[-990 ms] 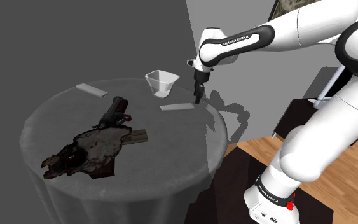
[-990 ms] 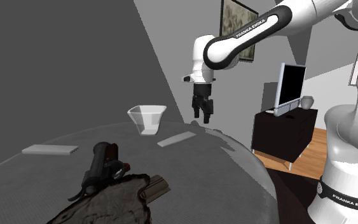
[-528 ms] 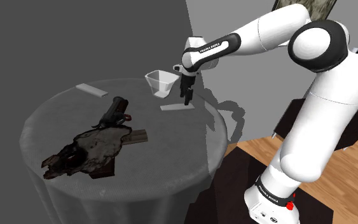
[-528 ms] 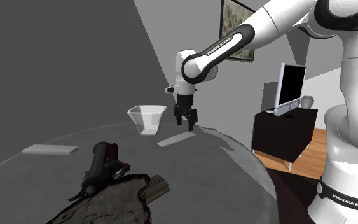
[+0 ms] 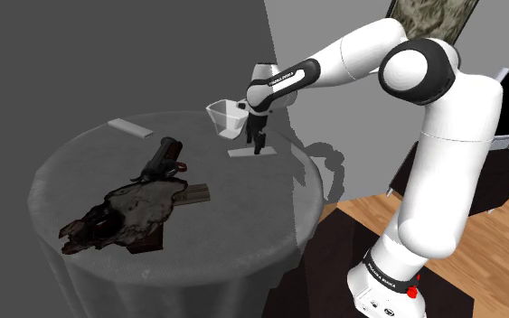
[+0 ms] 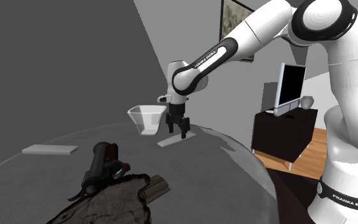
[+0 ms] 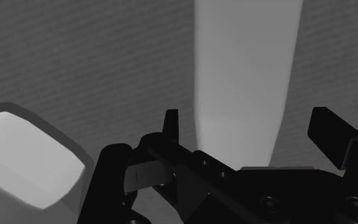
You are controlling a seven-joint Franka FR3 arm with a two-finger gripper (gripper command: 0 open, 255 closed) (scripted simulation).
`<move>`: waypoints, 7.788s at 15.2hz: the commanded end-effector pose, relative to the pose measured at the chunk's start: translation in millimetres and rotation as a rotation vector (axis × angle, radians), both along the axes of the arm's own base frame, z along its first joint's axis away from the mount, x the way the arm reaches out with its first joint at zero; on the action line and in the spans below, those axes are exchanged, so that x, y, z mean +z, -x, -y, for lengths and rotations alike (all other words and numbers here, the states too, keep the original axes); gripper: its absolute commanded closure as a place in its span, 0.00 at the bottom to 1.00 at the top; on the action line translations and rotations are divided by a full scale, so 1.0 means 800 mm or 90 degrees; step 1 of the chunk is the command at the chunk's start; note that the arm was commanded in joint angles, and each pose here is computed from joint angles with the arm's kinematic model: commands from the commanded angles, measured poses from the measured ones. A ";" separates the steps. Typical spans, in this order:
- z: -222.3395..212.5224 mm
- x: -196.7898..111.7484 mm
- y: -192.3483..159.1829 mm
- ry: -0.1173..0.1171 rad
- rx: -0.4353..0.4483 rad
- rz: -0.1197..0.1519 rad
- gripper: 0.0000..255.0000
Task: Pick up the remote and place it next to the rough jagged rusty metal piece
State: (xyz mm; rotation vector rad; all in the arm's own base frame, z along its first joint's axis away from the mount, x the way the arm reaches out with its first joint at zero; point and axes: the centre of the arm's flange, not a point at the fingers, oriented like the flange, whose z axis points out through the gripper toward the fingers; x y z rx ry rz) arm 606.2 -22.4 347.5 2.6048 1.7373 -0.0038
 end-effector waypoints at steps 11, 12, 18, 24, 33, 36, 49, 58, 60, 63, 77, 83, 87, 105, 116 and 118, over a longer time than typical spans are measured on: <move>0.000 -0.025 0.000 0.000 0.001 0.000 1.00; 0.000 -0.025 0.000 0.000 0.001 0.000 1.00; 0.000 -0.025 0.000 0.000 0.001 0.000 1.00; 0.000 0.001 0.000 0.000 0.001 0.000 1.00; 0.000 0.061 0.000 0.000 0.001 0.000 1.00; 0.000 0.081 0.000 0.000 0.001 0.000 1.00; 0.000 0.160 0.000 0.000 0.001 0.000 1.00; -0.122 0.161 0.085 0.000 0.001 0.000 1.00; -0.149 0.161 0.104 0.000 0.001 0.000 1.00; -0.190 0.161 0.133 0.000 0.001 0.000 1.00; -0.379 0.162 0.265 0.000 0.001 0.000 1.00; -0.445 0.149 0.312 0.000 0.001 0.000 1.00; -0.445 0.123 0.312 0.000 0.001 0.000 1.00; -0.445 0.004 0.312 0.000 0.001 0.000 1.00; -0.445 -0.009 0.312 0.000 0.001 0.000 0.00; -0.445 -0.009 0.312 0.000 0.001 0.000 0.00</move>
